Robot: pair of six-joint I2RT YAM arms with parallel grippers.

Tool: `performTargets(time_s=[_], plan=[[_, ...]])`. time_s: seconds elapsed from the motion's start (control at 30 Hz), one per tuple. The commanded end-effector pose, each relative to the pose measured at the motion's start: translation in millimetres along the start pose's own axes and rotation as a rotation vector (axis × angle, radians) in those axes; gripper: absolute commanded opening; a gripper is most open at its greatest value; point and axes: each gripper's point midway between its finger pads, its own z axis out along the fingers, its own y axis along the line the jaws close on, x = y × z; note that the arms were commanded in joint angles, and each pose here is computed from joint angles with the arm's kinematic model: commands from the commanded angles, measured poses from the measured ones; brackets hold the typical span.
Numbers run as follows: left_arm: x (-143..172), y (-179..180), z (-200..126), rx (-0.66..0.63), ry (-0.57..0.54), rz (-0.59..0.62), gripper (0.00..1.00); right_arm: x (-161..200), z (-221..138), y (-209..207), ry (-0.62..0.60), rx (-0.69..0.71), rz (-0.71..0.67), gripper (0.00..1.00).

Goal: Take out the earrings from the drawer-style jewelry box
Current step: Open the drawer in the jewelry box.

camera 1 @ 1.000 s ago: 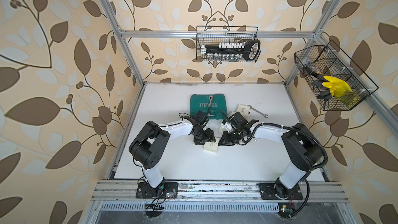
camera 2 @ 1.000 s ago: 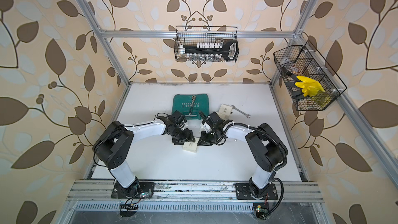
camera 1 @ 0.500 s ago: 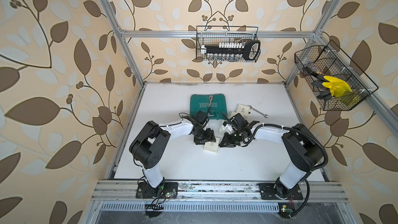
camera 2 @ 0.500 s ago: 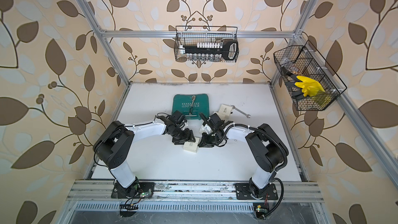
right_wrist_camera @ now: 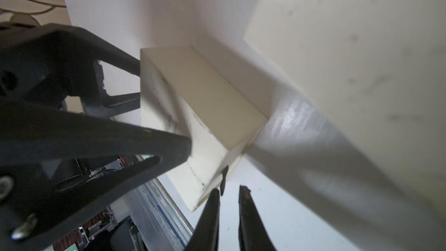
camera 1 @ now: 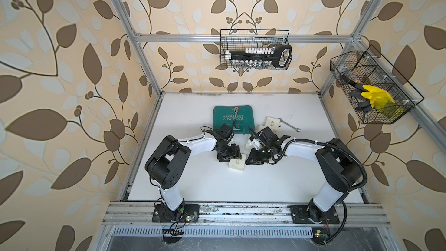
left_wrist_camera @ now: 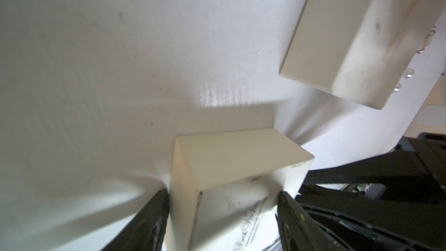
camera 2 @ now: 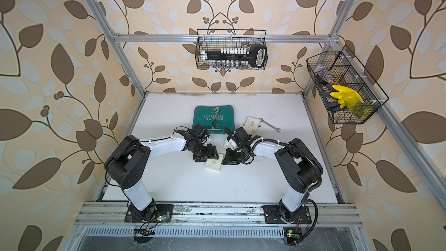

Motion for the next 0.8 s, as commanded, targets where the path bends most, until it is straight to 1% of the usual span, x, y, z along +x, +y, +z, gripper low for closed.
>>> performTargets(time_s=[0.0, 0.17, 0.27, 0.4, 0.47, 0.6, 0.77], plan=[[4.5, 4.3, 4.1, -0.044, 0.009, 0.002, 0.72, -4.5, 5.2, 3.5, 0.006, -0.023, 0.0, 0.18], [5.2, 3.3, 4.5, -0.043, 0.01, 0.005, 0.72, -7.1, 7.2, 4.3, 0.0, -0.032, 0.002, 0.17], [5.8, 3.2, 4.9, -0.043, 0.013, 0.005, 0.72, -8.6, 7.0, 7.4, -0.006, -0.047, -0.003, 0.15], [5.9, 6.2, 5.1, -0.057, 0.01, -0.002, 0.72, -8.9, 6.6, 10.6, -0.013, -0.07, -0.006, 0.02], [6.0, 9.4, 5.3, -0.073, 0.008, -0.006, 0.71, -8.2, 5.7, 8.4, -0.017, -0.056, -0.004, 0.0], [6.8, 26.9, 6.4, -0.158, 0.004, -0.027, 0.68, -7.2, 0.3, -6.1, -0.03, 0.04, 0.014, 0.0], [11.9, 57.3, 9.1, -0.311, 0.028, -0.061, 0.67, 2.0, -9.8, -40.2, -0.013, 0.247, 0.065, 0.0]])
